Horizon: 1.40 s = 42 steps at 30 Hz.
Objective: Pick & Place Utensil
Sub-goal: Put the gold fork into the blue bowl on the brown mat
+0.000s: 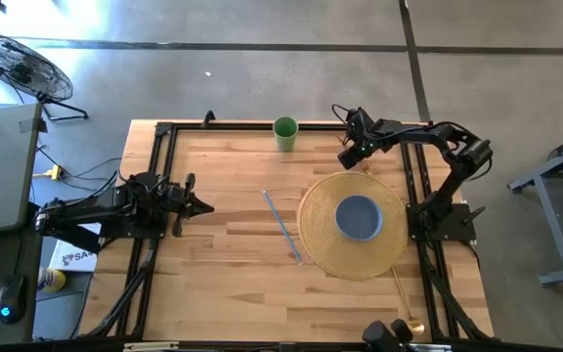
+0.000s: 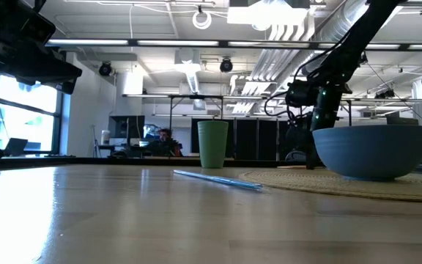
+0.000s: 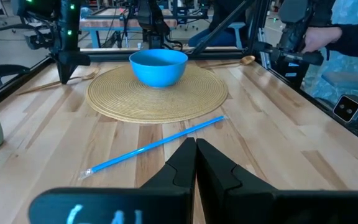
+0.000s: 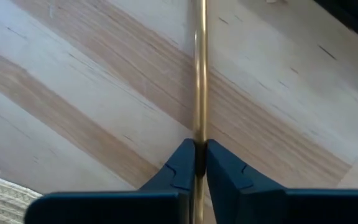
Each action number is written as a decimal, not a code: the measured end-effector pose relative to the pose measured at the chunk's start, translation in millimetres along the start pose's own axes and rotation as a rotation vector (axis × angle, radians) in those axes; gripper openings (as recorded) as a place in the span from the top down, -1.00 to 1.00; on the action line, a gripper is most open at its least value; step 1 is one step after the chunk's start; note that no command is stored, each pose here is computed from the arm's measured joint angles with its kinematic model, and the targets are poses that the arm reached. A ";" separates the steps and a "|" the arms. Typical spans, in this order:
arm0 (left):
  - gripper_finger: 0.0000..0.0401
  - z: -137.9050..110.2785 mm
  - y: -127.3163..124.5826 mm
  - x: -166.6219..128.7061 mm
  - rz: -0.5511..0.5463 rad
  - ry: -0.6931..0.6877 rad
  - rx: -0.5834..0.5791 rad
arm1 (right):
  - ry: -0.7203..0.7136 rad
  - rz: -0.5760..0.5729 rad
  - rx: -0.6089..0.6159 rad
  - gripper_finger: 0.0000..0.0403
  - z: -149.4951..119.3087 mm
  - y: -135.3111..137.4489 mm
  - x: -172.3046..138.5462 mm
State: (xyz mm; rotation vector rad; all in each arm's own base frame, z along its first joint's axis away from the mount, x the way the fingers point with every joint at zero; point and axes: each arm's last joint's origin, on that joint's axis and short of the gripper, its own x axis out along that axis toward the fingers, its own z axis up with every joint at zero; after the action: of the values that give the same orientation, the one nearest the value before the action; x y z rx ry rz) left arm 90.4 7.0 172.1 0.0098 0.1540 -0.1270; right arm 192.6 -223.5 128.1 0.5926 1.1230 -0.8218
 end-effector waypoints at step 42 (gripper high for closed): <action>0.95 -0.1 -0.1 0.0 -0.003 0.000 0.000 | -0.539 0.113 -0.169 0.94 -152.7 163.5 -179.4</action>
State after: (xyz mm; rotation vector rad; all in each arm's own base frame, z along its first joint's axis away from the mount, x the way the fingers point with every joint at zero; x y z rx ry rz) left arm 90.4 6.9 171.9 0.0096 0.1543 -0.1295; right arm 207.1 36.8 247.6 0.2638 0.6493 -0.7224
